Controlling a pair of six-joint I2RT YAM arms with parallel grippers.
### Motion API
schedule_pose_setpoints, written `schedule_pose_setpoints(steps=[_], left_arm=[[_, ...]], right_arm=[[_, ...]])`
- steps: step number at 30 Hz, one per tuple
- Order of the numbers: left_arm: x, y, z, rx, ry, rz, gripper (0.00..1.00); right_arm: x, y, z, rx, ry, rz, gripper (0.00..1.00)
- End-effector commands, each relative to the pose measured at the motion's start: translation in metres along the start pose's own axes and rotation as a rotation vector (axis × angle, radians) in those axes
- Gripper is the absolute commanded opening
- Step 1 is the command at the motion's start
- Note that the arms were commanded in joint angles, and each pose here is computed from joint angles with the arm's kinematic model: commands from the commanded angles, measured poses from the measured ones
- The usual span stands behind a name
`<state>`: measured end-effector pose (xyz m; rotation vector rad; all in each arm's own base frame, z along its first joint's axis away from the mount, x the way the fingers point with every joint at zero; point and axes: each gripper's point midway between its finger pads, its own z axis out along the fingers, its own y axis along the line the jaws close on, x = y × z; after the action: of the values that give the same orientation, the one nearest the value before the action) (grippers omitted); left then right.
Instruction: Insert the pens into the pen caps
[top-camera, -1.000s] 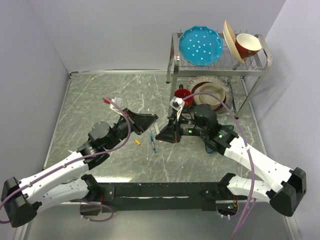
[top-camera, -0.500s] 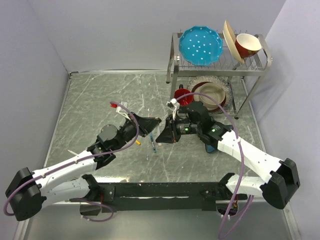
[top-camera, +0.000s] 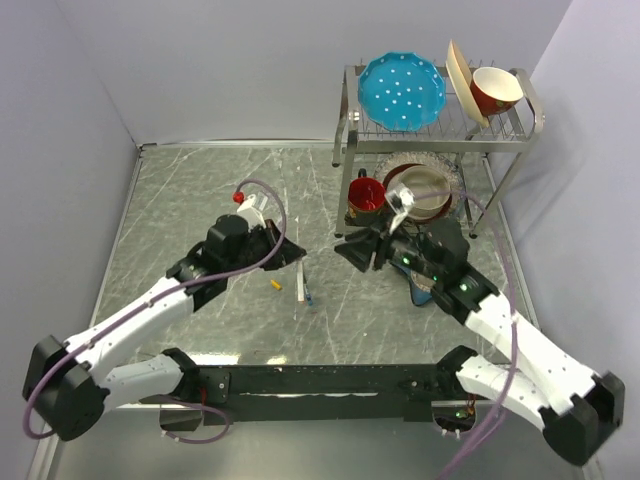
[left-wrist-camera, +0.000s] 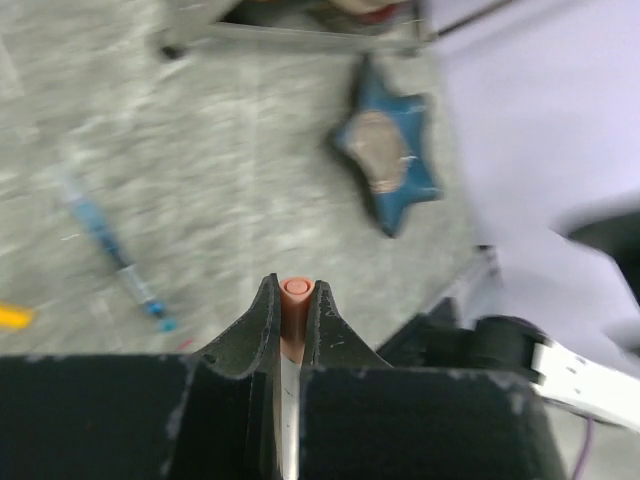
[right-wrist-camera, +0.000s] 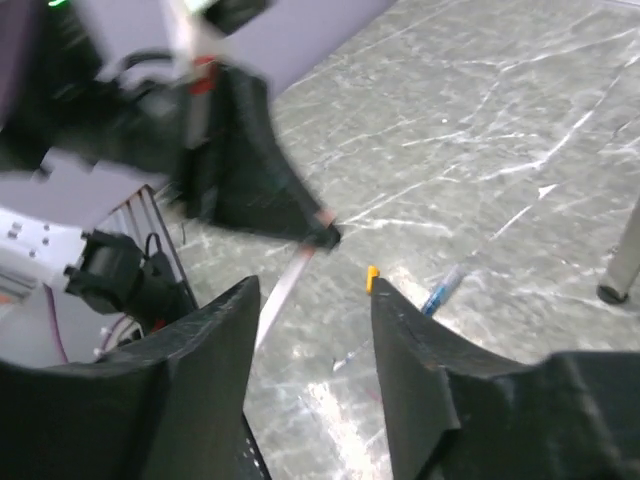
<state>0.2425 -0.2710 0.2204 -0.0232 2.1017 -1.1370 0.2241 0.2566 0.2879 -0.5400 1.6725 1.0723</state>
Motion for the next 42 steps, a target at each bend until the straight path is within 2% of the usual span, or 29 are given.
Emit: schedule_pose_setpoints(steps=[1,3,8,10,15,21,27,30,31,37,39,40,42], left_arm=[[-0.018,0.021,0.005,-0.124,0.033,0.072,0.01],[-0.021,0.043,0.018,-0.197,0.045,0.039,0.01],[-0.018,0.081,0.045,-0.248,0.051,-0.147,0.01],[-0.017,0.096,0.051,-0.297,0.053,-0.178,0.01],[0.002,0.130,0.066,-0.401,0.103,-0.205,0.02],[0.026,0.160,0.074,-0.467,0.135,-0.244,0.13],[0.037,0.181,0.082,-0.540,0.169,-0.249,0.13],[0.032,0.187,0.079,-0.582,0.150,-0.233,0.21],[0.031,0.187,0.079,-0.583,0.148,-0.227,0.31],[0.012,0.187,0.060,-0.677,0.111,-0.192,0.56],[-0.017,0.192,0.046,-0.752,0.016,-0.174,0.60],[-0.017,0.201,0.033,-0.817,0.017,-0.200,0.60],[-0.041,0.221,0.008,-0.916,-0.056,-0.251,0.58]], right_arm=[[0.019,-0.006,-0.024,0.050,-0.046,-0.014,0.64],[0.033,-0.010,-0.031,0.063,-0.052,0.020,0.67],[0.025,0.002,-0.046,0.045,-0.093,0.025,0.71],[0.018,0.008,-0.051,0.031,-0.102,0.016,0.71],[0.011,0.007,-0.058,0.054,-0.142,0.005,0.72],[0.010,0.009,-0.059,0.045,-0.153,0.012,0.72],[0.014,0.009,-0.059,0.044,-0.138,0.009,0.72],[0.017,0.008,-0.061,0.047,-0.134,0.006,0.72],[0.018,0.008,-0.061,0.047,-0.132,0.007,0.72],[0.015,0.014,-0.063,0.022,-0.144,-0.003,0.72],[0.015,0.016,-0.063,0.010,-0.146,0.002,0.72],[0.014,0.017,-0.063,0.004,-0.148,0.003,0.72],[0.017,0.019,-0.063,-0.010,-0.140,0.010,0.72]])
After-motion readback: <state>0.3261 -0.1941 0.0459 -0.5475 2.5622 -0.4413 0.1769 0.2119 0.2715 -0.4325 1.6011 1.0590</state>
